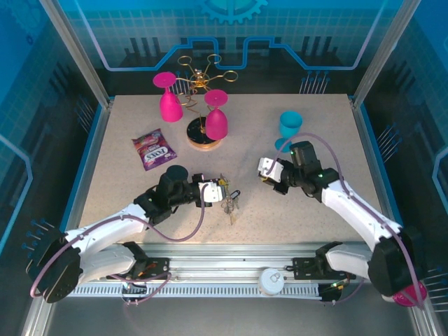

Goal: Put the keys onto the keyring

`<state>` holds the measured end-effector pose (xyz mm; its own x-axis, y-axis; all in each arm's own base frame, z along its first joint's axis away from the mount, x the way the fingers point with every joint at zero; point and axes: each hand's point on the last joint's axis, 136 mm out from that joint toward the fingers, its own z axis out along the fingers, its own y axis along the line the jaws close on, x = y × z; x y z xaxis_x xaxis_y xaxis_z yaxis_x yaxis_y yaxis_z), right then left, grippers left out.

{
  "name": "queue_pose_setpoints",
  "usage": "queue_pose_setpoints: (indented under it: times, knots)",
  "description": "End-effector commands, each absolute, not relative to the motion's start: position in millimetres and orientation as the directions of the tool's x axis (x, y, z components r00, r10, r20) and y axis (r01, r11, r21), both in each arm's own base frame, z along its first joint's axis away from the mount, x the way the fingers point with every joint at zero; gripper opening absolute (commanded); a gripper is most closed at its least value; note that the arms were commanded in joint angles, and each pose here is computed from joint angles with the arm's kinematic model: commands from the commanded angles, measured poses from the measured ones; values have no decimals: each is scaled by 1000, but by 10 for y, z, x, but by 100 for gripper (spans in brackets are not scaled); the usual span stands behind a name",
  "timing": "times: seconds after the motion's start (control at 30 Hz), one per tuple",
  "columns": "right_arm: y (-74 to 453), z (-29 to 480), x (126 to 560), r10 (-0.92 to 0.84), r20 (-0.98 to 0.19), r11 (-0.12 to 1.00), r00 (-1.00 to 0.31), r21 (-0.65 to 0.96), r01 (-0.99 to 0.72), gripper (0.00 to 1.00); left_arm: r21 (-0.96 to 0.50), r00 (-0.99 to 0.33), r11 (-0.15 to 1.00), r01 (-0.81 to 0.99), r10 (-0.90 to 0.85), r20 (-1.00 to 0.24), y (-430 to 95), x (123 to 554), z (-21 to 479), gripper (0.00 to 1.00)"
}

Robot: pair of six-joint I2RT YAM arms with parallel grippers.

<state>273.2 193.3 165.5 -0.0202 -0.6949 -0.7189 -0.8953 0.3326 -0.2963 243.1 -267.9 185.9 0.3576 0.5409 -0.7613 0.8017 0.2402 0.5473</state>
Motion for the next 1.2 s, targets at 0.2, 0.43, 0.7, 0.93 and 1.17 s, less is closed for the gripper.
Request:
queue_pose_setpoints:
  times: [0.2, 0.43, 0.7, 0.93, 1.17]
  knots:
    - [2332, 2238, 2574, -276, -960, 469, -38, -100, -878, 0, 542, 380, 282, 792, 468, -798, -2766, 2459, 2150, 0]
    - [2344, 2347, 2714, -117, -976, 590, -182, 79, -804, 0, 550, 385, 312, 775, 458, -801, -2763, 2523, 2179, 0]
    - [2278, 2227, 2721, -23, -903, 653, -429, 311, -690, 0, 548, 376, 331, 768, 459, -805, -2724, 2562, 2100, 0]
    - [2459, 2175, 2420, -182, -916, 562, -357, 200, -802, 0, 549, 384, 327, 769, 450, -806, -2726, 2538, 2116, 0]
    - [2573, 2127, 2278, -336, -907, 452, -256, 84, -888, 0, 553, 389, 318, 770, 453, -802, -2730, 2532, 2106, 0]
